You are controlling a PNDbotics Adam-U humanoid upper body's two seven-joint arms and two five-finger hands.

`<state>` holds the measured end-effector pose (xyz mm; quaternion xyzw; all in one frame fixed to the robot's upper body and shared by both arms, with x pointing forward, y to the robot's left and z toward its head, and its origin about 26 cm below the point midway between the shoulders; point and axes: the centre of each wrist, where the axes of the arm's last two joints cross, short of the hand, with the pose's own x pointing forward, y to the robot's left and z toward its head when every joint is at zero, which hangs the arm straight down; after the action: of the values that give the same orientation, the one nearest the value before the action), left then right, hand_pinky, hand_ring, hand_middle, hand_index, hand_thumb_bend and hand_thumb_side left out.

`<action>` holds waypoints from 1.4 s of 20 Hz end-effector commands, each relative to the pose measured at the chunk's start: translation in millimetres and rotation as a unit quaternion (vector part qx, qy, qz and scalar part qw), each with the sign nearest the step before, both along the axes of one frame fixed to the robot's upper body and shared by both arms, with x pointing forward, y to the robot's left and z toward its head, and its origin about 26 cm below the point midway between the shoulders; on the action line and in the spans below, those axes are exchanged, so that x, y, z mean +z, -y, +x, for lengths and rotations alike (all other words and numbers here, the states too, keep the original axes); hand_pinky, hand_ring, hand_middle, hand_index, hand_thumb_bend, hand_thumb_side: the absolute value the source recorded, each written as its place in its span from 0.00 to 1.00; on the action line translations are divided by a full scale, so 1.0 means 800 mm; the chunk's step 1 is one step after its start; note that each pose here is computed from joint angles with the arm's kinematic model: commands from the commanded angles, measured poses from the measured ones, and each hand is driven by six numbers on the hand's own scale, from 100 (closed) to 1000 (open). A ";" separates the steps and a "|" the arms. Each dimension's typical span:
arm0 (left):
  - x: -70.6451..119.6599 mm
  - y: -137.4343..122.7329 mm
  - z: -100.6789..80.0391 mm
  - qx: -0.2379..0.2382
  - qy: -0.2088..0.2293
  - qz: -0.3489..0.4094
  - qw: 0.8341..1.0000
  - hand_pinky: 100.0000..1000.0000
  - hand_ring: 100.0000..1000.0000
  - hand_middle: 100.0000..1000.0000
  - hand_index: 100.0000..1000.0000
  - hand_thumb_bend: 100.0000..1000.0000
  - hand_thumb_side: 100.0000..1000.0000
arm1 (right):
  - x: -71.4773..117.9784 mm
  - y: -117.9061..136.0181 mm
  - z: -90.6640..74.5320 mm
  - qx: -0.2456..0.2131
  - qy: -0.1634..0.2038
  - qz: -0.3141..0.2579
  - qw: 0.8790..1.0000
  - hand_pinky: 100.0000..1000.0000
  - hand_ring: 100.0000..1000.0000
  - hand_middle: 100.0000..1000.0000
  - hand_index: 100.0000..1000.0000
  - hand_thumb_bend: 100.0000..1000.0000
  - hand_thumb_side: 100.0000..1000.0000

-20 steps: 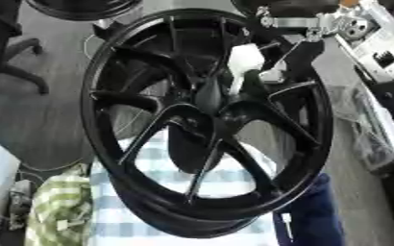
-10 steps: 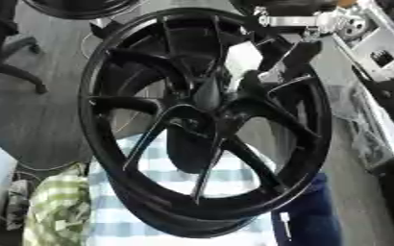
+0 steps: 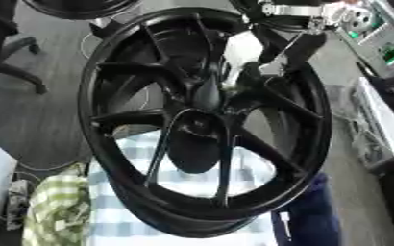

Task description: Pull the pin out of the wheel hub.

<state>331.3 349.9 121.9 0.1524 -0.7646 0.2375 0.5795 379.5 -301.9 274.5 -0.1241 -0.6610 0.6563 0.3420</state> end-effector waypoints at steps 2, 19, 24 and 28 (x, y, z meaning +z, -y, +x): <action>0.014 -0.010 -0.001 0.006 0.011 0.019 1.000 0.63 0.70 0.58 0.65 0.00 0.85 | 0.039 0.018 -0.014 -0.005 0.020 0.015 1.000 0.78 0.45 0.17 0.39 0.00 0.14; 0.006 -0.021 -0.012 0.030 0.004 0.023 0.999 0.63 0.70 0.58 0.65 0.00 0.85 | 0.085 0.154 -0.110 -0.167 0.075 0.216 0.959 0.79 0.44 0.17 0.40 0.00 0.01; 0.009 -0.021 -0.014 0.038 0.014 0.025 0.999 0.64 0.71 0.58 0.65 0.00 0.84 | 0.018 0.183 -0.157 -0.263 0.126 0.261 0.920 0.79 0.45 0.20 0.42 0.00 0.00; 0.013 -0.015 -0.012 0.034 0.022 0.026 0.999 0.64 0.71 0.58 0.65 0.00 0.84 | -0.054 0.176 -0.200 -0.331 0.141 0.253 0.898 0.79 0.48 0.24 0.46 0.00 0.02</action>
<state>322.7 359.1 119.9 0.1821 -0.7644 0.2449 0.5680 224.9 -448.4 221.8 -0.3069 -0.7579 0.2964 0.4935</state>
